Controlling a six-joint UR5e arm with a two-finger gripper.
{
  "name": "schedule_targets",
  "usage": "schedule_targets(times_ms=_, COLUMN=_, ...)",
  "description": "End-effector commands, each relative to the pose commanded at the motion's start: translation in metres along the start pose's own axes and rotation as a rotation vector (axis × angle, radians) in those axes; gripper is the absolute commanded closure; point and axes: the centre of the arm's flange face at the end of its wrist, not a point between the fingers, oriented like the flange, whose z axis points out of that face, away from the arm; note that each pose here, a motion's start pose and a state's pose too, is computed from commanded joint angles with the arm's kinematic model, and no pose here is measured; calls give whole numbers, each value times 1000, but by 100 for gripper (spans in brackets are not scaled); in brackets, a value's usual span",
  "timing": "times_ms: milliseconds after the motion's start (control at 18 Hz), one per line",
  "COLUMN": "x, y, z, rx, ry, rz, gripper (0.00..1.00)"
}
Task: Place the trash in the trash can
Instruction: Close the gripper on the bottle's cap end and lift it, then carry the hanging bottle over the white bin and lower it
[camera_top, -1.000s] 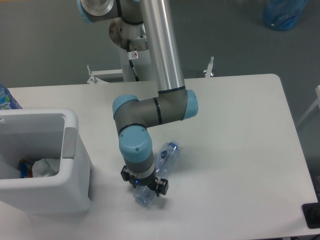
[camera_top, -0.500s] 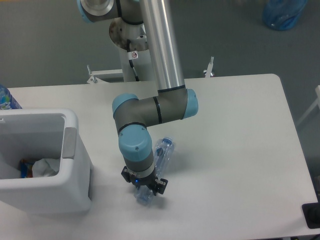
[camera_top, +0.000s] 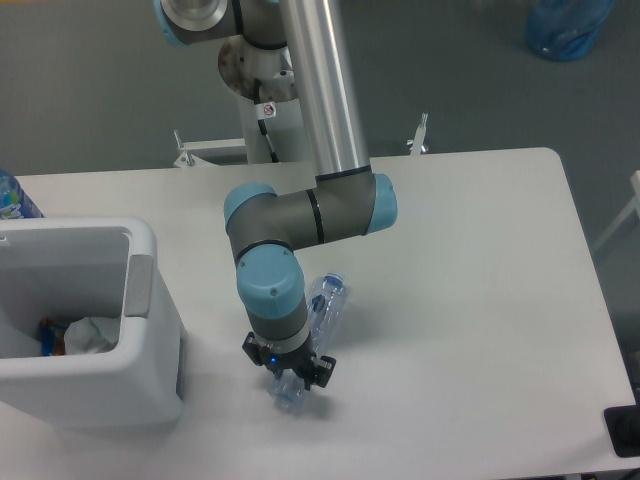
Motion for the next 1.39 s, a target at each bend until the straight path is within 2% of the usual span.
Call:
schedule_targets(times_ms=111, x=-19, y=3, z=-34, rx=58, ry=-9, rz=-38, gripper=45)
schedule_targets(times_ms=278, x=-53, y=13, z=-97, rx=222, ry=43, rz=-143, gripper=45)
schedule_targets(times_ms=444, x=-82, y=12, z=-133, rx=341, ry=87, rz=-207, gripper=45)
schedule_targets(times_ms=556, x=-97, y=15, z=-178, rx=430, ry=92, rz=-281, gripper=45)
schedule_targets(times_ms=722, x=-112, y=10, z=-225, rx=527, ry=96, rz=-329, gripper=45)
schedule_targets(times_ms=1056, x=-118, y=-17, z=-311, rx=689, ry=94, rz=-460, gripper=45)
schedule_targets(times_ms=1278, x=-106, y=-23, z=-344, rx=761, ry=149, rz=-445, gripper=45)
schedule_targets(times_ms=1389, x=-87, y=-30, z=-358, rx=789, ry=177, rz=-447, gripper=44)
